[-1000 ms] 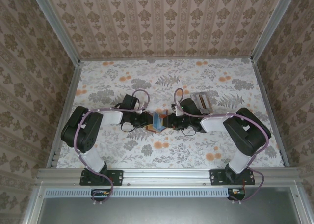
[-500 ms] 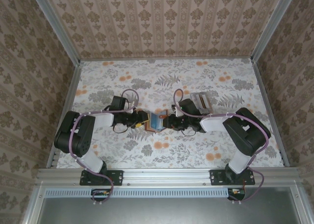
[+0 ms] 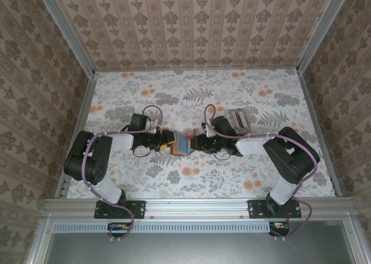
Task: Put the credit cards into the card holder
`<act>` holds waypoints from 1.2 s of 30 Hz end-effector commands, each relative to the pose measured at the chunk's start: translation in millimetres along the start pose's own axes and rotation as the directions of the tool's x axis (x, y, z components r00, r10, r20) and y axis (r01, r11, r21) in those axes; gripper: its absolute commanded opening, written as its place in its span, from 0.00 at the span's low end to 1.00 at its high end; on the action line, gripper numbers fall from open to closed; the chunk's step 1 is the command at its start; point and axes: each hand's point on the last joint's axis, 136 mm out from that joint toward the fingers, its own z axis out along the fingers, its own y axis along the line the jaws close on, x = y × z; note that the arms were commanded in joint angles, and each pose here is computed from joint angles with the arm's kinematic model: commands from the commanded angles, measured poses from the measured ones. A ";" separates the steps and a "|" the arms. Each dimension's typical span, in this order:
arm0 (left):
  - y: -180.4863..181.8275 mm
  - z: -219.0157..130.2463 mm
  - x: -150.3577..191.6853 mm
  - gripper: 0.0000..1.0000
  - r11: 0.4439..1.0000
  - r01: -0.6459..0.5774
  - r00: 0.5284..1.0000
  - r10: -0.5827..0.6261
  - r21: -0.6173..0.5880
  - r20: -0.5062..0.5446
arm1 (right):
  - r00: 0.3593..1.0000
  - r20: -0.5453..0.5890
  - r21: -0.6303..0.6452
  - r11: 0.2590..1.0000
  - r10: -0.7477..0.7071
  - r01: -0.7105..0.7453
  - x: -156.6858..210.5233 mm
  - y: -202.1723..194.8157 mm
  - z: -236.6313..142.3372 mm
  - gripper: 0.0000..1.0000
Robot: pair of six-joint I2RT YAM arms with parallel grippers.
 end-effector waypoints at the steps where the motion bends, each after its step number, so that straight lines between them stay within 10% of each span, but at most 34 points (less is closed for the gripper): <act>1: 15.9 2.8 6.9 0.61 0.999 0.038 0.999 -0.038 -0.026 -0.006 | 1.000 -0.011 0.001 1.000 0.004 -0.004 -1.7 3.2 5.1 0.33; 6: 12.3 -1.3 3.3 0.63 0.999 0.036 0.999 -0.036 -0.007 0.009 | 1.000 -0.006 0.027 0.999 0.017 -0.017 -1.4 -2.5 4.7 0.25; 18: 32.8 7.0 8.7 0.61 0.980 -0.004 0.999 -0.007 -0.199 -0.052 | 1.000 0.022 0.142 0.990 0.017 -0.020 -1.9 -15.8 -8.8 0.52; 36: 56.9 0.3 15.9 0.43 0.913 -0.077 0.995 0.043 -0.400 -0.093 | 0.985 0.157 0.453 0.881 0.070 -0.135 -2.6 -72.4 -63.7 0.57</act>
